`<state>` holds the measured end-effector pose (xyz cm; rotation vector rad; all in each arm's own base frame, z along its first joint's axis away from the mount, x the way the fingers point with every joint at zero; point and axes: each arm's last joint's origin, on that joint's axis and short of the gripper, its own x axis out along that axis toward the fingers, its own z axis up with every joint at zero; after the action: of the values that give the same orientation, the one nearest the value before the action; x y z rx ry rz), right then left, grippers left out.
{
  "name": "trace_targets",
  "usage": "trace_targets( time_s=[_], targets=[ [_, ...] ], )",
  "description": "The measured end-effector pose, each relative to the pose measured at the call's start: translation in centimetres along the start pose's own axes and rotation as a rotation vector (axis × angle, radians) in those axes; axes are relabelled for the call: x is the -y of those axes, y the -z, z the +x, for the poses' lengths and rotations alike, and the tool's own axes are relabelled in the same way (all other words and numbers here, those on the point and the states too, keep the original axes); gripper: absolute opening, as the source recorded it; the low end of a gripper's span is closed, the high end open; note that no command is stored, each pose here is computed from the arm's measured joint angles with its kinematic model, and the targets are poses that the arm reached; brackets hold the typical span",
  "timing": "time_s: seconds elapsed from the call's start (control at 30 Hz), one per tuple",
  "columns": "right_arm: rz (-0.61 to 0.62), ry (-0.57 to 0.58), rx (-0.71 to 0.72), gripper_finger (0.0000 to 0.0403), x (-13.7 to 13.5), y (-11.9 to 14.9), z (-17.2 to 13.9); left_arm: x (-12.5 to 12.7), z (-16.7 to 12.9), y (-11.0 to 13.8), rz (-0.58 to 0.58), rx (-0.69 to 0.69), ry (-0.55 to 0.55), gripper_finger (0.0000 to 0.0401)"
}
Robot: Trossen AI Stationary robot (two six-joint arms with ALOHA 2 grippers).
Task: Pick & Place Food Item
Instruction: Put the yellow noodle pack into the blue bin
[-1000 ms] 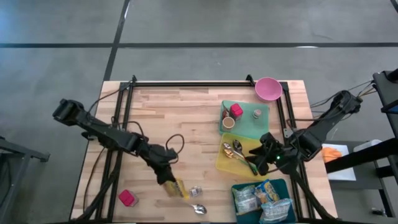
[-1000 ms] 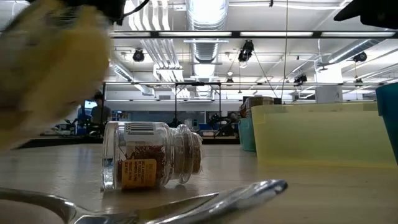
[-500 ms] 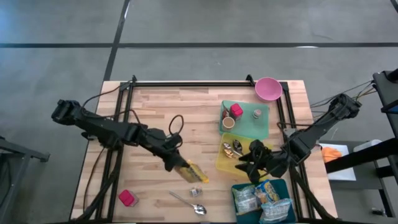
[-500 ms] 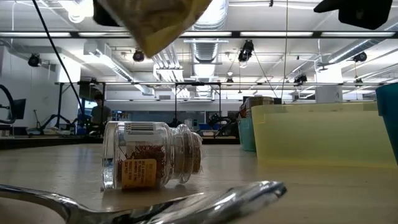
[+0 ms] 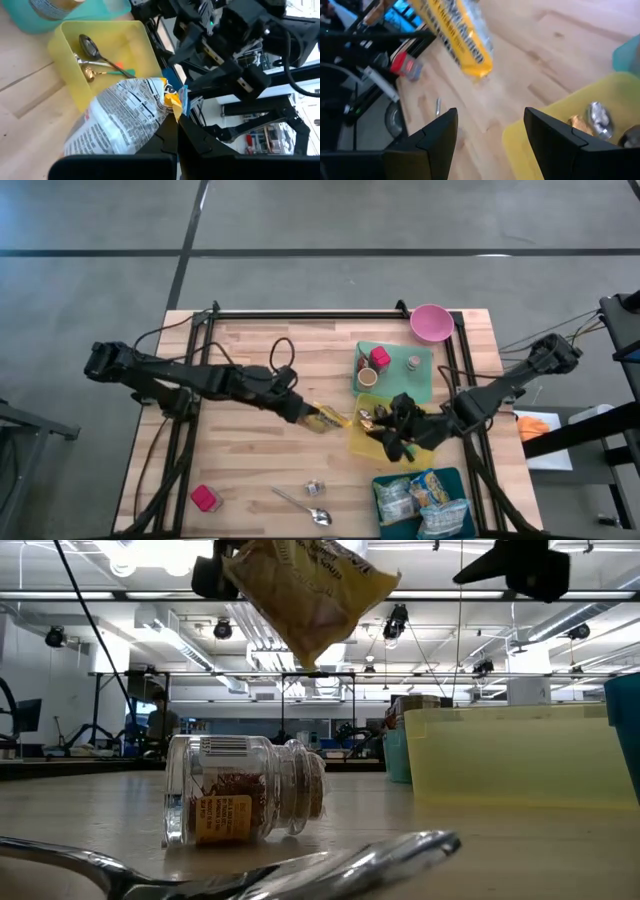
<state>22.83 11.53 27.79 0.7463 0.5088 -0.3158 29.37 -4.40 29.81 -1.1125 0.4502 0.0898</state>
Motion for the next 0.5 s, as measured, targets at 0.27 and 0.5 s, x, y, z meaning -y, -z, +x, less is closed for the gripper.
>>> trace_targets(
  time_s=[0.27, 0.5],
  targets=[
    [0.01, 0.001, 0.051, 0.0225, 0.6, -2.2, 1.2, 0.0, 0.0, -0.4, -0.004, 0.017, 0.013, 0.0],
    [-0.007, -0.069, 0.028, 0.0237, 0.7, -3.5, 2.1, 0.1, 0.0, -0.5, -0.003, 0.021, 0.019, 0.0]
  ],
)
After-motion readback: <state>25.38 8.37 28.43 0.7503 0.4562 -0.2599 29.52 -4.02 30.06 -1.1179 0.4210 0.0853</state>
